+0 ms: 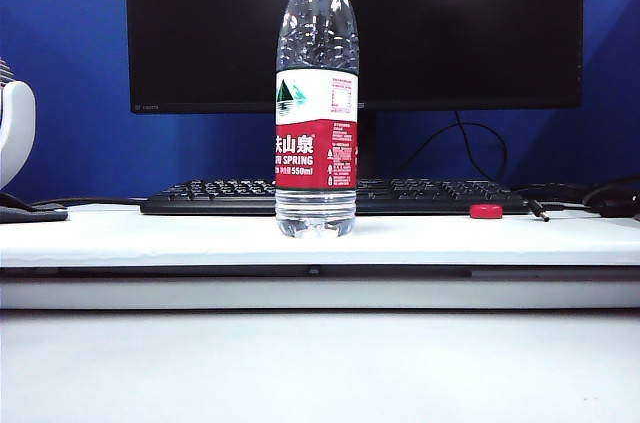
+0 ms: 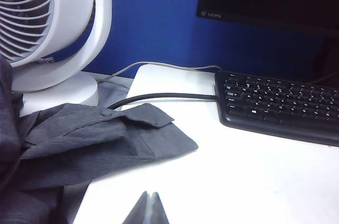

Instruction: Unscrew the cap from the plastic bottle on the table.

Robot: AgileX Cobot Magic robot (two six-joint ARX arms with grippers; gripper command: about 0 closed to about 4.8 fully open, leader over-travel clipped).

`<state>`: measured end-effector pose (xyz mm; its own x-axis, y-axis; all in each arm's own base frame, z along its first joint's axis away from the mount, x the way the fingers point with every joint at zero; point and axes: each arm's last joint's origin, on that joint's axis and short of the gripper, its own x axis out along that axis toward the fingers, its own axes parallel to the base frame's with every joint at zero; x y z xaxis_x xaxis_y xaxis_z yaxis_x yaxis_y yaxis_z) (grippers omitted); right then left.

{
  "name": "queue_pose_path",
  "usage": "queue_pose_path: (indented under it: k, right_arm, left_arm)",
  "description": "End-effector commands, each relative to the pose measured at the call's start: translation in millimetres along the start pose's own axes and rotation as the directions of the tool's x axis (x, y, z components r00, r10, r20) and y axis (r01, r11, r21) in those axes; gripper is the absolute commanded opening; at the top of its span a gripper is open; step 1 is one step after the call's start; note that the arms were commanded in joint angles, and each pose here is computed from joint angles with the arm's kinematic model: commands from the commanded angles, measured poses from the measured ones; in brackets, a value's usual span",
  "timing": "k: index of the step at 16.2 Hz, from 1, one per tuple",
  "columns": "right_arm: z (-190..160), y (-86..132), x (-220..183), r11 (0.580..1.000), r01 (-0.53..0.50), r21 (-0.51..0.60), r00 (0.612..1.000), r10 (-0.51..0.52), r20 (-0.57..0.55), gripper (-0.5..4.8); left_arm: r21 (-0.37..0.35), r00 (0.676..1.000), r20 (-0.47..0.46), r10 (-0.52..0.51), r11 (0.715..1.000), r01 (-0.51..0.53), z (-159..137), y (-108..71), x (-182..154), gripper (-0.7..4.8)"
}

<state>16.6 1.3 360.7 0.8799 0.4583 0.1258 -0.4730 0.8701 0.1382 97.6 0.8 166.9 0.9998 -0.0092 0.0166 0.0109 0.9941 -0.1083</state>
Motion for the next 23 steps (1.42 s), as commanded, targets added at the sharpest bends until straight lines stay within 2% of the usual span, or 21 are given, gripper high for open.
queue_pose_path:
  k: [1,3,4,5,6,7,8,9,11,13,14,19,23]
  right_arm:
    - [2,0,0,1.000,-0.002,0.004,1.000,0.002,0.010,-0.03]
    - [1,0,0,1.000,0.000,-0.012,1.000,0.000,0.008,-0.03]
    - [0,-2,-3,0.995,0.035,-0.096,0.999,-0.034,0.007,-0.03]
    - [-3,-3,-6,0.992,0.079,-0.096,0.997,-0.079,-0.002,-0.03]
    - [-7,-4,-5,0.985,0.142,-0.095,0.990,-0.142,0.001,-0.03]
    - [-23,-6,7,0.946,0.299,-0.128,0.954,-0.299,0.018,-0.03]
    - [-37,-9,16,0.910,0.380,-0.166,0.924,-0.381,0.025,-0.03]
    - [-65,-19,33,0.899,0.409,-0.159,0.911,-0.411,0.020,-0.03]
    - [-105,-38,46,0.928,0.353,-0.123,0.936,-0.351,0.033,-0.03]
    - [-133,-54,47,0.903,0.427,-0.048,0.903,-0.424,0.063,-0.03]
    - [-155,-65,44,0.868,0.497,-0.024,0.867,-0.495,0.049,-0.03]
    - [-190,-79,37,0.826,0.563,-0.003,0.826,-0.563,-0.018,-0.03]
    - [-194,-82,36,0.793,0.610,-0.008,0.792,-0.609,-0.037,-0.03]
  left_arm:
    - [-0.003,1.000,0.011,0.000,1.000,0.000,1,0.0,0,-0.04]
    - [-0.003,1.000,0.011,0.000,1.000,0.000,1,0.0,0,-0.04]
    - [-0.003,1.000,0.011,0.000,1.000,0.000,1,0.0,0,-0.04]
    - [-0.003,1.000,0.011,0.000,1.000,0.000,1,0.0,0,-0.04]
    - [-0.003,1.000,0.011,0.000,1.000,0.000,1,0.0,0,-0.04]
    - [-0.003,1.000,0.011,0.000,1.000,0.000,1,0.0,0,-0.04]
    - [-0.003,1.000,0.011,0.000,1.000,0.000,1,0.0,0,-0.04]
    - [-0.003,1.000,0.011,0.000,1.000,0.000,1,0.0,0,-0.04]
    - [-0.003,1.000,0.011,0.000,1.000,0.000,1,0.0,0,-0.04]
    - [-0.003,1.000,0.011,0.005,1.000,-0.004,1,0.3,0,-0.04]
    - [-0.003,1.000,0.011,0.004,1.000,-0.004,1,0.2,0,-0.04]
    - [-0.003,1.000,0.011,0.004,1.000,-0.004,1,0.2,0,-0.04]
    - [-0.003,1.000,0.011,0.004,1.000,-0.004,1,0.2,0,-0.04]
